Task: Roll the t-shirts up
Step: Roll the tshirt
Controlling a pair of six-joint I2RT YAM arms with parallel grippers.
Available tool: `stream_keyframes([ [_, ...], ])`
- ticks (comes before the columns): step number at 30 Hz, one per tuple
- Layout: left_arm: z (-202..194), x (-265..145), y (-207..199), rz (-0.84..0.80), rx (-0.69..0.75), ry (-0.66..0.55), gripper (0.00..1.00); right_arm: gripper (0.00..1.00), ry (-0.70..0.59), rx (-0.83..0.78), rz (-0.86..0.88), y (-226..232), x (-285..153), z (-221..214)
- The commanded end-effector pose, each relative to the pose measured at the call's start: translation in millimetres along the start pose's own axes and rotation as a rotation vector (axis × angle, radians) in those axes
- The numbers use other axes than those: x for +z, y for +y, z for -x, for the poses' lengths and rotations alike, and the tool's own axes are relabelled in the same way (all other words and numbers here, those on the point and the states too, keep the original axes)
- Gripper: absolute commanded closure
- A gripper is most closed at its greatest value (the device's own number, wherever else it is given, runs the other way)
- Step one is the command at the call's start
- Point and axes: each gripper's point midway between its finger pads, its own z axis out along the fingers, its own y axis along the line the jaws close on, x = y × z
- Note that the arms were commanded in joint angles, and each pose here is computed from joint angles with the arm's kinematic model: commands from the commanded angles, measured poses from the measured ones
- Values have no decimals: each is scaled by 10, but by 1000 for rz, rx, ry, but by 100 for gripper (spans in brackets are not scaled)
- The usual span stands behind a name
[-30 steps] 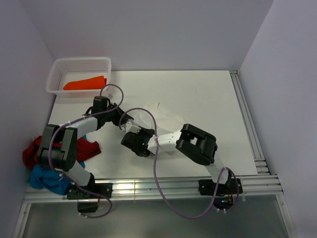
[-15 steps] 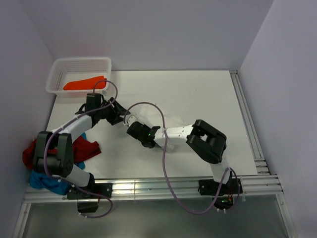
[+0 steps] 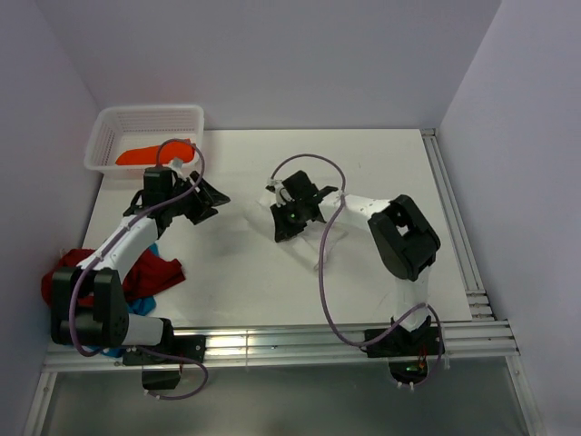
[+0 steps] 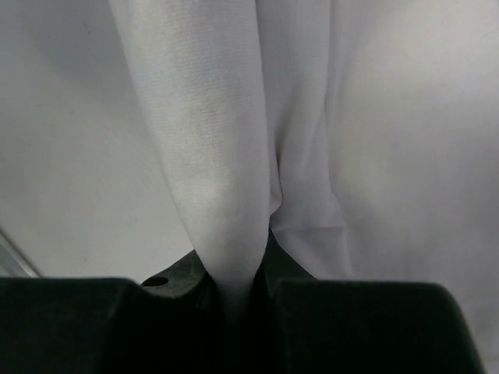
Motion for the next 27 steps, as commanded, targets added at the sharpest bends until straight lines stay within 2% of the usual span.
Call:
stream_keyframes([
  [1, -84, 37, -45, -26, 64, -10, 34, 100, 63, 133, 292, 241, -59, 9],
  [6, -377, 221, -56, -45, 89, 34, 34, 100, 106, 257, 470, 212, 3, -18],
  [12, -568, 416, -51, -83, 128, 21, 33, 100, 139, 312, 484, 135, 147, -98],
  [16, -626, 490, 72, -55, 123, -3, 14, 100, 157, 332, 485, 104, 223, -124],
  [21, -605, 575, 186, -38, 105, -43, 13, 100, 144, 332, 486, 115, 201, -118],
  [24, -550, 641, 184, -68, 69, -91, 7, 100, 141, 329, 489, 128, 175, -111],
  [27, -509, 740, 172, -64, 61, -85, 7, 100, 140, 323, 487, 134, 147, -110],
])
